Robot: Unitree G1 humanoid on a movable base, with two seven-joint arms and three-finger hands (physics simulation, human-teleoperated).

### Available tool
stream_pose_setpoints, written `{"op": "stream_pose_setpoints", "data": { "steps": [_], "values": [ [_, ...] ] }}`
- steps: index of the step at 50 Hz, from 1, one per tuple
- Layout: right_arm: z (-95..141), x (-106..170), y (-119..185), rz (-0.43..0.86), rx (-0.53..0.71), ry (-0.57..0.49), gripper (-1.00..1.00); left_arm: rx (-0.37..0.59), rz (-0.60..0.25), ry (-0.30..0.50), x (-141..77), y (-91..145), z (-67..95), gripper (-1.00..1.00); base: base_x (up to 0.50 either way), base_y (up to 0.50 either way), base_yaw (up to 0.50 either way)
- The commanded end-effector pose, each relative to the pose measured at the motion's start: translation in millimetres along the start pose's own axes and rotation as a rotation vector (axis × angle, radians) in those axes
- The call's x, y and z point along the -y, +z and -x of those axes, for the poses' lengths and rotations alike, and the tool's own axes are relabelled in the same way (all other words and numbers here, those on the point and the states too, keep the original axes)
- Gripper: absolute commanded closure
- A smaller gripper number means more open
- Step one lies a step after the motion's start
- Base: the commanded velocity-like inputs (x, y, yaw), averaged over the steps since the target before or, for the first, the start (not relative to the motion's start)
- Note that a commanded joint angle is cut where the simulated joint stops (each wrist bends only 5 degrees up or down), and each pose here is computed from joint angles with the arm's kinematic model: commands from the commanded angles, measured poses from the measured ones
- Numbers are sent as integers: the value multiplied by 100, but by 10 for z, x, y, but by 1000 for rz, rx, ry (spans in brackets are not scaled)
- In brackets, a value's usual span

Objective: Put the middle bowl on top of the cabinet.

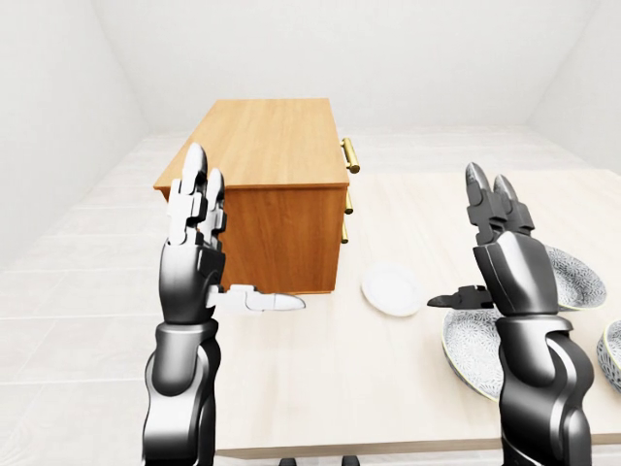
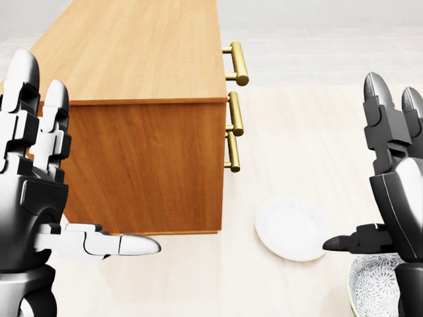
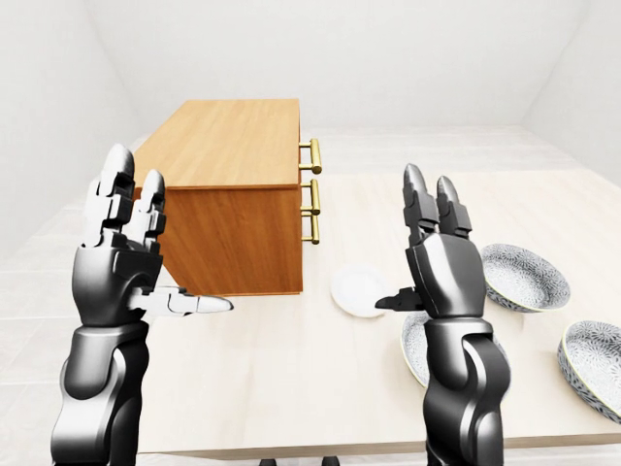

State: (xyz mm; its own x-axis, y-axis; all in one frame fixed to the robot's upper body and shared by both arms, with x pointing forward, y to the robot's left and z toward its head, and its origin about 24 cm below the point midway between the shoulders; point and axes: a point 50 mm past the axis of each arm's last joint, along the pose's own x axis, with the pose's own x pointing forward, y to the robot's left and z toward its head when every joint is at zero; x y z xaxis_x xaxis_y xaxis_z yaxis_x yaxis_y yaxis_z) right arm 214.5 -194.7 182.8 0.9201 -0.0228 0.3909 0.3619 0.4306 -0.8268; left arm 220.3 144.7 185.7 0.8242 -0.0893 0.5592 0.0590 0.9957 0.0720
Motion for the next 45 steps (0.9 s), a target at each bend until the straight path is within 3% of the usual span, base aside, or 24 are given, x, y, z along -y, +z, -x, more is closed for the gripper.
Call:
{"op": "stream_pose_setpoints", "data": {
  "steps": [1, 23, 45],
  "values": [
    [-8, 17, -60, 121, -44, 5, -100, -13, -2, 4, -4, -21, 16, -100, 0, 0, 0],
    [-59, 274, 156, 369, -40, 42, -100, -7, 14, -2, 11, -6, 26, -100, 0, 0, 0],
    [-111, 359, 167, 430, -75, 66, -100, 7, 25, -8, 20, 22, 14, -100, 0, 0, 0]
  ]
}}
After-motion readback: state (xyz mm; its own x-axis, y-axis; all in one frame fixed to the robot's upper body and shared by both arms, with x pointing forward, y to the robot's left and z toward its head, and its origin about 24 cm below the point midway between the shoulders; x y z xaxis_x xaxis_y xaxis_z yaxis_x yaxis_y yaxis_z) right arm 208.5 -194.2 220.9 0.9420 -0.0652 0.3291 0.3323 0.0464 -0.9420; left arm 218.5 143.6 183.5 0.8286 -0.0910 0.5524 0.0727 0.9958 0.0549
